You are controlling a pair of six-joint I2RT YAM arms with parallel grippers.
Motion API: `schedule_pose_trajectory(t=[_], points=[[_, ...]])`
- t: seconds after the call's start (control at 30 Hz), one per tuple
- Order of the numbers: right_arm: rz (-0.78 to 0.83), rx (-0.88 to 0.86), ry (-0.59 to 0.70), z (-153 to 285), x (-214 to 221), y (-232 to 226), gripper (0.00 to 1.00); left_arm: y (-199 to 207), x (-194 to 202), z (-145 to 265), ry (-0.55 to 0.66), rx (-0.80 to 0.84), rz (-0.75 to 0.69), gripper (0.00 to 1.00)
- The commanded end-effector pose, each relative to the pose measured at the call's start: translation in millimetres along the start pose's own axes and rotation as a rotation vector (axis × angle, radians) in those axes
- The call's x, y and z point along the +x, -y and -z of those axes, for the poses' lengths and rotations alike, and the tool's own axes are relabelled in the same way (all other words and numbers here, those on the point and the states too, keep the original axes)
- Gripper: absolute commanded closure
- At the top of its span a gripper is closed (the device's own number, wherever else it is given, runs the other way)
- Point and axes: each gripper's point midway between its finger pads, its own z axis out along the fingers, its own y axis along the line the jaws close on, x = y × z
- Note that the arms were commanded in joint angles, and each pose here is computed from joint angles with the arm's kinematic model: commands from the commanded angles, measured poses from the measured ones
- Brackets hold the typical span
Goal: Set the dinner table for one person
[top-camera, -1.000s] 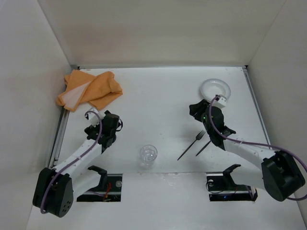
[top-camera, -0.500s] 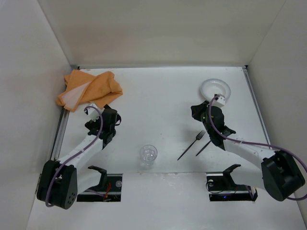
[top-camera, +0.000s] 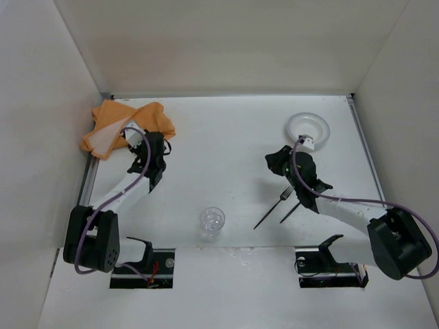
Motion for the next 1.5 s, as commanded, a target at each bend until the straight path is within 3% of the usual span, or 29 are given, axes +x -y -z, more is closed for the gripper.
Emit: schedule_pose_trajectory(t=[0.0,0.13,0.3,0.53,0.6,0.67,0.77,0.87,1.13,1.3,1.37,1.47], points=[[-0.001,-0.099,0.032,-2.9,-13.8,-31.1,0.74,34.1,-43.9,-16.4,0.094,0.041,0.042,0.66],[0.000,-0.102,0.017,-5.9,-9.4,-31.2,0.61,61.6,-43.9,-54.7,0.044,0.041,0.000,0.36],[0.005,-0.115,0.021,-4.8,-9.6,-34.1,0.52,79.3,-31.7,-98.6,0.000,0.002,-0.072,0.26],[0.017,-0.133,-0.002,-7.8,-2.0,-40.7,0.48,91.5,-11.7,-145.7,-0.033,-0.042,-0.222,0.29],[0.022,-0.143,-0.013,-8.1,0.3,-44.3,0.48,91.8,-3.3,-152.6,-0.053,-0.045,-0.233,0.37],[0.030,-0.149,-0.008,-7.0,0.5,-46.4,0.48,95.4,13.0,-154.9,-0.086,-0.028,-0.247,0.54],[0.028,-0.141,-0.015,-8.0,2.9,-44.3,0.48,114.6,43.6,-141.2,-0.138,0.041,-0.269,0.75],[0.029,-0.141,-0.004,-5.7,0.5,-43.7,0.48,143.4,74.3,-117.3,-0.185,0.147,-0.278,0.83],[0.010,-0.093,0.037,-3.8,-9.7,-29.8,0.48,217.9,134.0,-19.8,-0.314,0.519,-0.343,0.87],[-0.005,-0.074,0.047,-3.0,-14.3,-23.1,0.48,215.5,150.3,19.7,-0.377,0.633,-0.436,0.82],[-0.004,-0.068,0.043,-4.5,-12.5,-21.0,0.47,207.9,144.2,28.8,-0.373,0.643,-0.445,0.74],[0.008,-0.081,0.017,-8.0,-7.6,-24.7,0.44,192.5,128.2,44.5,-0.340,0.658,-0.414,0.53]])
